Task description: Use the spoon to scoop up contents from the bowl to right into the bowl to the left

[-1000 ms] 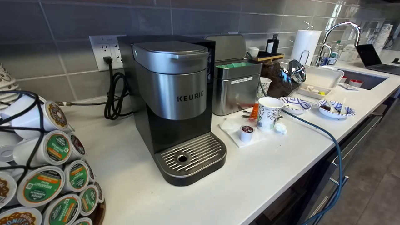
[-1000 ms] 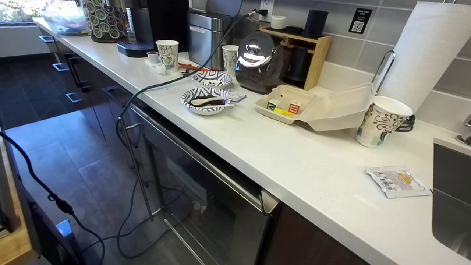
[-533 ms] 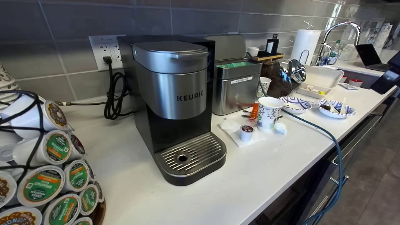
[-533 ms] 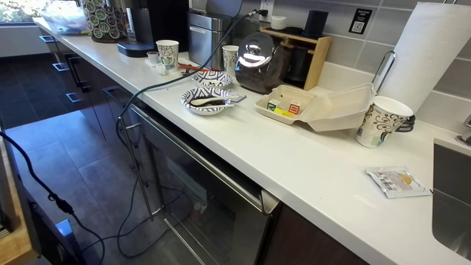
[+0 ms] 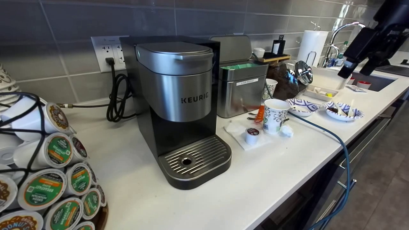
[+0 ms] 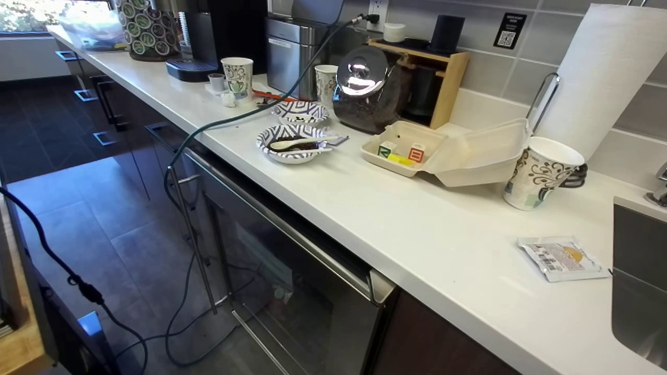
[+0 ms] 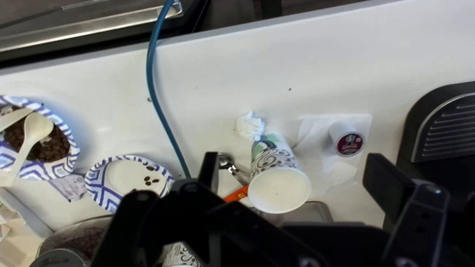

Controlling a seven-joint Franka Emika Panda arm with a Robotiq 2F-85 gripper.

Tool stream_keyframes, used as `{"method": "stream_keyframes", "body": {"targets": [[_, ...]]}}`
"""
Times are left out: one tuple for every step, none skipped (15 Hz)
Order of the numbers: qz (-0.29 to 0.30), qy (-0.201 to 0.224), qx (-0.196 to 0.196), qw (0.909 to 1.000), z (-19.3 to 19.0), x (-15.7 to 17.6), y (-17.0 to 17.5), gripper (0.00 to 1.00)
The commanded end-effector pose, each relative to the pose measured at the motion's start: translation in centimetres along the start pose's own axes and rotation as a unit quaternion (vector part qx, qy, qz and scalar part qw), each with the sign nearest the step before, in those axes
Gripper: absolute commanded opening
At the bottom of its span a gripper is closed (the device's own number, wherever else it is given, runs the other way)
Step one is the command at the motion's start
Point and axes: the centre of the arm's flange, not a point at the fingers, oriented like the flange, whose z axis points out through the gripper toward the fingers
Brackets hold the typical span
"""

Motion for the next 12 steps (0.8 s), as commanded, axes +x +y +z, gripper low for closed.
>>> {"method": "stream_keyframes", "body": {"targets": [[-0.075, 0.006, 0.059, 0.9954, 0.1, 3.4, 9.6, 1.0], [-0.087, 0.013, 0.077, 0.9932, 0.6, 3.6, 12.0, 1.0], [-0.091, 0.018, 0.1, 0.9907, 1.1, 3.4, 14.2, 1.0], [-0.083, 0.014, 0.127, 0.9883, 1.2, 3.5, 15.2, 1.0], [-0.067, 0.014, 0.078, 0.9946, 0.8, 3.4, 11.2, 1.0], [-0.069, 0.016, 0.097, 0.9927, 1.0, 3.5, 13.1, 1.0], [-0.07, 0.017, 0.106, 0.9917, 1.2, 3.5, 14.3, 1.0], [-0.071, 0.018, 0.11, 0.9912, 1.2, 3.5, 14.8, 1.0], [-0.073, 0.019, 0.112, 0.9908, 1.2, 3.5, 14.6, 1.0], [-0.071, 0.016, 0.12, 0.9901, 0.9, 3.6, 13.8, 1.0], [-0.038, 0.009, 0.123, 0.9916, 1.4, 5.0, 14.7, 1.0], [0.008, 0.014, 0.116, 0.9931, 2.9, 6.5, 17.1, 1.0]]}}
